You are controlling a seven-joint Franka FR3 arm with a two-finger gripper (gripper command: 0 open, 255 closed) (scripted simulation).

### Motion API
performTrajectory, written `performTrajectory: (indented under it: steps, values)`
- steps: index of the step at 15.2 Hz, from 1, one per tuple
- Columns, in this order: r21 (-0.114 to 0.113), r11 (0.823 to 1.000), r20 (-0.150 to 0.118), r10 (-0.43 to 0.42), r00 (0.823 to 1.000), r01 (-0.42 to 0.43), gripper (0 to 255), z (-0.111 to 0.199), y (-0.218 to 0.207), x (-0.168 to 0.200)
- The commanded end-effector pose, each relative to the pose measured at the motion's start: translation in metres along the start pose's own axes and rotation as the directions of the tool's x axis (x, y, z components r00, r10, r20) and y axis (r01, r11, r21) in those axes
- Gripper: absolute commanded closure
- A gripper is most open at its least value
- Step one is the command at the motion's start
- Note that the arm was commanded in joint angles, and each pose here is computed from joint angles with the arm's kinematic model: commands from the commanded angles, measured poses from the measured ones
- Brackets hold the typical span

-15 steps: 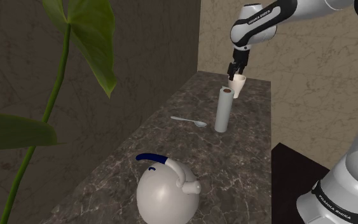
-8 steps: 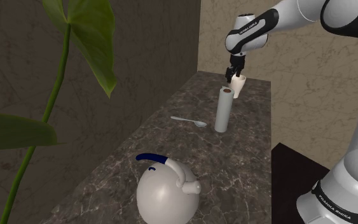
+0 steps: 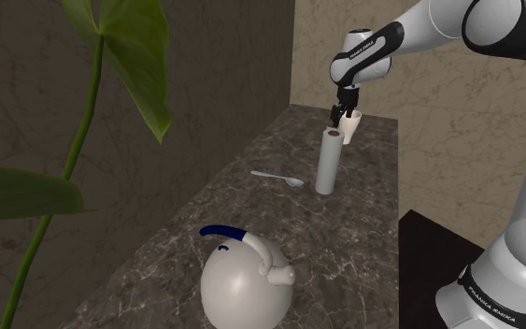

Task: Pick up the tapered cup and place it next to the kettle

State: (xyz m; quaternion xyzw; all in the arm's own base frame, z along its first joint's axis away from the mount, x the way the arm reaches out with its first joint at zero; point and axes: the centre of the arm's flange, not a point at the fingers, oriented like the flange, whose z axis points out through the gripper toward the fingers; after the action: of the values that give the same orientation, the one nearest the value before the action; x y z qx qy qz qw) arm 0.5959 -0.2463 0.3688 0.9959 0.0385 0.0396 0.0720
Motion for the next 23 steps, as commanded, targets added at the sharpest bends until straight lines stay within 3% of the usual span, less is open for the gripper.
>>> performTrajectory:
  steps: [1, 4, 5, 14, 23]
  values:
    - [0.0, 1.0, 0.0, 0.0, 1.0, 0.0, 0, 0.0, 0.0, 0.0]
    - [0.0, 1.0, 0.0, 0.0, 1.0, 0.0, 0, 0.0, 0.0, 0.0]
    - [0.0, 1.0, 0.0, 0.0, 1.0, 0.0, 255, 0.0, 0.0, 0.0]
    - [0.0, 1.0, 0.0, 0.0, 1.0, 0.0, 255, 0.0, 0.0, 0.0]
    - [0.0, 1.0, 0.0, 0.0, 1.0, 0.0, 255, -0.047, 0.007, 0.003]
